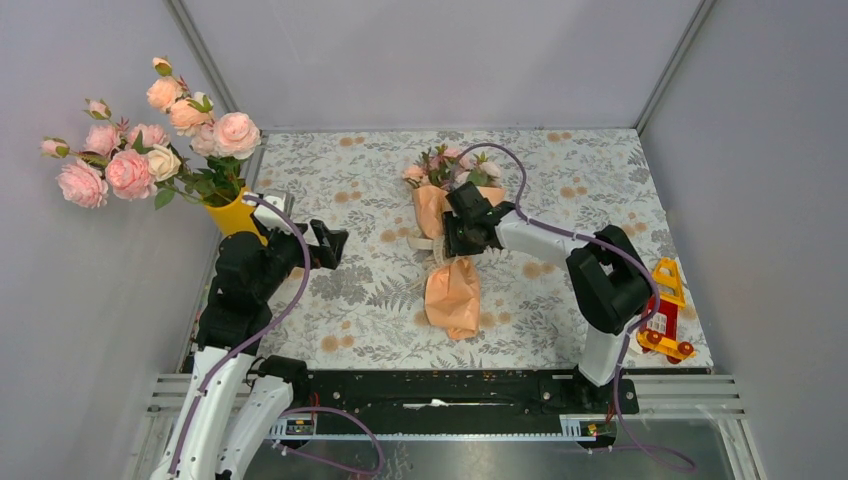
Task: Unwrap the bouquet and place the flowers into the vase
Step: Adjust the fake flower at the center of the board, then untie the ribbon from the wrapping paper.
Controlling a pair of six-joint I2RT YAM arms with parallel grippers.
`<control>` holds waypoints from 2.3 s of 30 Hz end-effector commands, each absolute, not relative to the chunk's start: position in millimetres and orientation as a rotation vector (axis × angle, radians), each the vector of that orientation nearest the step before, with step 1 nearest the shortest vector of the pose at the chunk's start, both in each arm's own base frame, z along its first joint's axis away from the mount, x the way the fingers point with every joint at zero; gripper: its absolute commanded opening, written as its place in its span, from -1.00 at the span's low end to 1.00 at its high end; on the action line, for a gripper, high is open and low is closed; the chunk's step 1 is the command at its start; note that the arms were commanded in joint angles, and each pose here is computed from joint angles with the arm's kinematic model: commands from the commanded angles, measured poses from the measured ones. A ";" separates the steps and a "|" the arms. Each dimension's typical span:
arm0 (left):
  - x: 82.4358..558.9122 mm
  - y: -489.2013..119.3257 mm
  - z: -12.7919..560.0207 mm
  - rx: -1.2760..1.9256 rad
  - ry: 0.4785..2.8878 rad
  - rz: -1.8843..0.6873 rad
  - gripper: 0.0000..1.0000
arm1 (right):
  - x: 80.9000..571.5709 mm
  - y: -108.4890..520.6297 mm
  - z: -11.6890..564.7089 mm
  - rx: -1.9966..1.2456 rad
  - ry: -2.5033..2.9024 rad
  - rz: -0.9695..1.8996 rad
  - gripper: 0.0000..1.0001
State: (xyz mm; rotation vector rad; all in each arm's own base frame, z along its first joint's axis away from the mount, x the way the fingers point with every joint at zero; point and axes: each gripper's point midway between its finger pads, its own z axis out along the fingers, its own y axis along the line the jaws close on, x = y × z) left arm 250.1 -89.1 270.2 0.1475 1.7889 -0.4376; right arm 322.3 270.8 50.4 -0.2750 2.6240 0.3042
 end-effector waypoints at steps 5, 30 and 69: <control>256.6 -87.4 269.8 0.148 1.788 -0.416 0.98 | 335.4 259.5 48.0 -0.127 2.599 0.687 -0.20; 260.8 -133.4 289.7 0.259 1.848 -0.420 0.98 | 293.9 227.7 164.4 -0.313 2.352 0.756 0.41; 243.8 -196.4 252.6 0.616 1.922 -0.565 0.98 | 305.5 256.3 112.8 -0.319 2.489 0.361 -0.47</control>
